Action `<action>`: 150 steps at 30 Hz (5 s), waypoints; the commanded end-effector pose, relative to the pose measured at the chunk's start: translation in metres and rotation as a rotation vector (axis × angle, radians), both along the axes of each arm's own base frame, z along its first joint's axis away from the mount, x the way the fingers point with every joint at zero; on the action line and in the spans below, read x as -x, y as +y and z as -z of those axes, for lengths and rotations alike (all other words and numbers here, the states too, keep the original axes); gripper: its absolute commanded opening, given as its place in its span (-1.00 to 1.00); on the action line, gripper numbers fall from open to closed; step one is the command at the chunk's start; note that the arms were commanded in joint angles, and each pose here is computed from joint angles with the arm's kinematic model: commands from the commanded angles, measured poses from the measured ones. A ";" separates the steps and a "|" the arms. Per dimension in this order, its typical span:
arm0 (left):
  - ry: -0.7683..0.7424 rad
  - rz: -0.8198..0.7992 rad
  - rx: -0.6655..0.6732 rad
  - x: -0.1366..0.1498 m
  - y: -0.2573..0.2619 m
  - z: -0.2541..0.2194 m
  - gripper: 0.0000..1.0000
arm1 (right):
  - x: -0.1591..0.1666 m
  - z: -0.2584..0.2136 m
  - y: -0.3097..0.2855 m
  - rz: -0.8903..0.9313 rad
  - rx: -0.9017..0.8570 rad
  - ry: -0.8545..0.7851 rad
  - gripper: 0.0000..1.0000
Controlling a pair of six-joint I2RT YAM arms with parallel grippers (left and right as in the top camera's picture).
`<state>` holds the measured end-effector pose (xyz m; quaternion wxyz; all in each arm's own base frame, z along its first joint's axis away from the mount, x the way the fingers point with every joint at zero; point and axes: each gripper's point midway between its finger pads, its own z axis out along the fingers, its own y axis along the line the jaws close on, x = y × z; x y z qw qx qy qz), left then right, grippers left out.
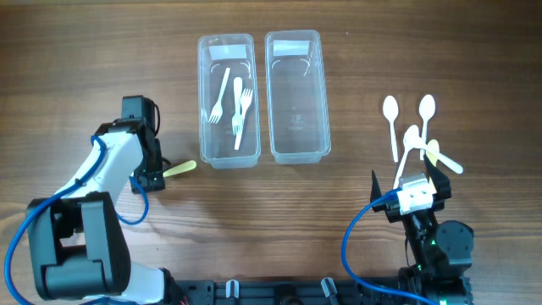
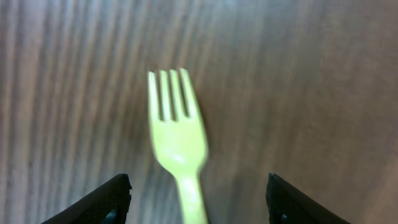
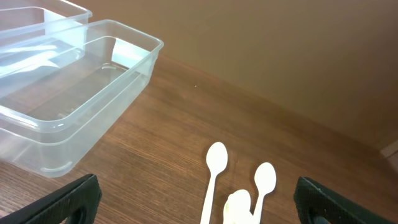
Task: Pack container
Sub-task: 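Move the left gripper to the yellow fork and grasp it, then lift the yellow fork and place it in the left container, then retract the left arm up and away from the container, then reach the right gripper to the white spoons and grasp one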
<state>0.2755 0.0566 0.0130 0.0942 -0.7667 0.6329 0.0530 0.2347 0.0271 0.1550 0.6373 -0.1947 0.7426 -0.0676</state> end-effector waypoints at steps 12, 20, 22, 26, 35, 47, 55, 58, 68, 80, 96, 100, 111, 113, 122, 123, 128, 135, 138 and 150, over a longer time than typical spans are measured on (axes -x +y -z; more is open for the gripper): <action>0.053 -0.025 0.004 0.013 0.008 0.021 0.09 | 0.000 -0.003 0.001 -0.010 0.005 -0.012 0.99; 0.119 -0.025 0.044 0.021 0.002 0.040 -0.42 | 0.000 -0.003 0.001 -0.010 0.005 -0.012 0.99; 0.117 -0.025 0.050 0.021 0.001 0.040 -0.48 | 0.000 -0.003 0.001 -0.010 0.005 -0.012 0.99; 0.109 -0.025 0.052 0.019 0.000 0.039 -0.53 | 0.000 -0.003 0.001 -0.010 0.005 -0.012 1.00; -0.110 0.036 -0.012 -0.024 0.029 -0.026 -0.71 | 0.000 -0.003 0.001 -0.010 0.005 -0.012 0.99; -0.644 0.525 -0.079 -0.104 0.005 -0.163 -0.67 | 0.000 -0.003 0.001 -0.010 0.005 -0.012 0.99; -0.952 1.012 -0.162 -0.148 -0.060 -0.225 -0.92 | 0.000 -0.003 0.001 -0.010 0.005 -0.012 0.99; -0.944 1.096 -0.172 -0.147 -0.078 -0.223 -0.92 | 0.000 -0.003 0.001 -0.010 0.005 -0.012 1.00; -0.887 1.271 -0.090 -0.148 -0.139 -0.190 -0.91 | 0.000 -0.003 0.001 -0.010 0.005 -0.012 0.99; -0.827 1.341 -0.015 -0.154 -0.173 -0.150 -0.66 | 0.000 -0.003 0.001 -0.010 0.005 -0.012 0.99; -0.960 1.350 -0.266 -0.182 -0.140 -0.199 0.73 | 0.000 -0.003 0.001 -0.010 0.005 -0.012 1.00; -0.858 1.136 -0.371 -0.182 -0.062 -0.201 0.99 | 0.000 -0.003 0.001 -0.010 0.005 -0.012 1.00; -0.657 0.801 -0.407 -0.139 0.084 -0.175 1.00 | 0.000 -0.003 0.001 -0.010 0.005 -0.012 0.99; -0.655 0.793 -0.410 -0.138 0.088 -0.175 1.00 | 0.000 -0.003 0.001 -0.010 0.005 -0.012 0.99; -0.654 0.791 -0.411 -0.138 0.089 -0.175 0.99 | 0.000 -0.003 0.001 -0.010 0.005 -0.012 0.99; -0.655 0.792 -0.410 -0.138 0.088 -0.175 0.99 | 0.000 -0.003 0.001 -0.010 0.005 -0.012 1.00; -0.654 0.791 -0.411 -0.138 0.089 -0.175 1.00 | 0.000 -0.003 0.001 -0.010 0.005 -0.012 1.00; -0.654 0.791 -0.411 -0.138 0.089 -0.175 0.99 | 0.000 -0.032 0.016 -0.121 0.190 -0.172 0.99; -0.655 0.792 -0.410 -0.138 0.088 -0.175 1.00 | 0.003 -0.054 0.028 -0.186 0.244 -0.283 0.99; -0.655 0.792 -0.410 -0.138 0.088 -0.175 0.99 | -0.069 -0.151 -0.001 0.016 -0.035 -0.275 1.00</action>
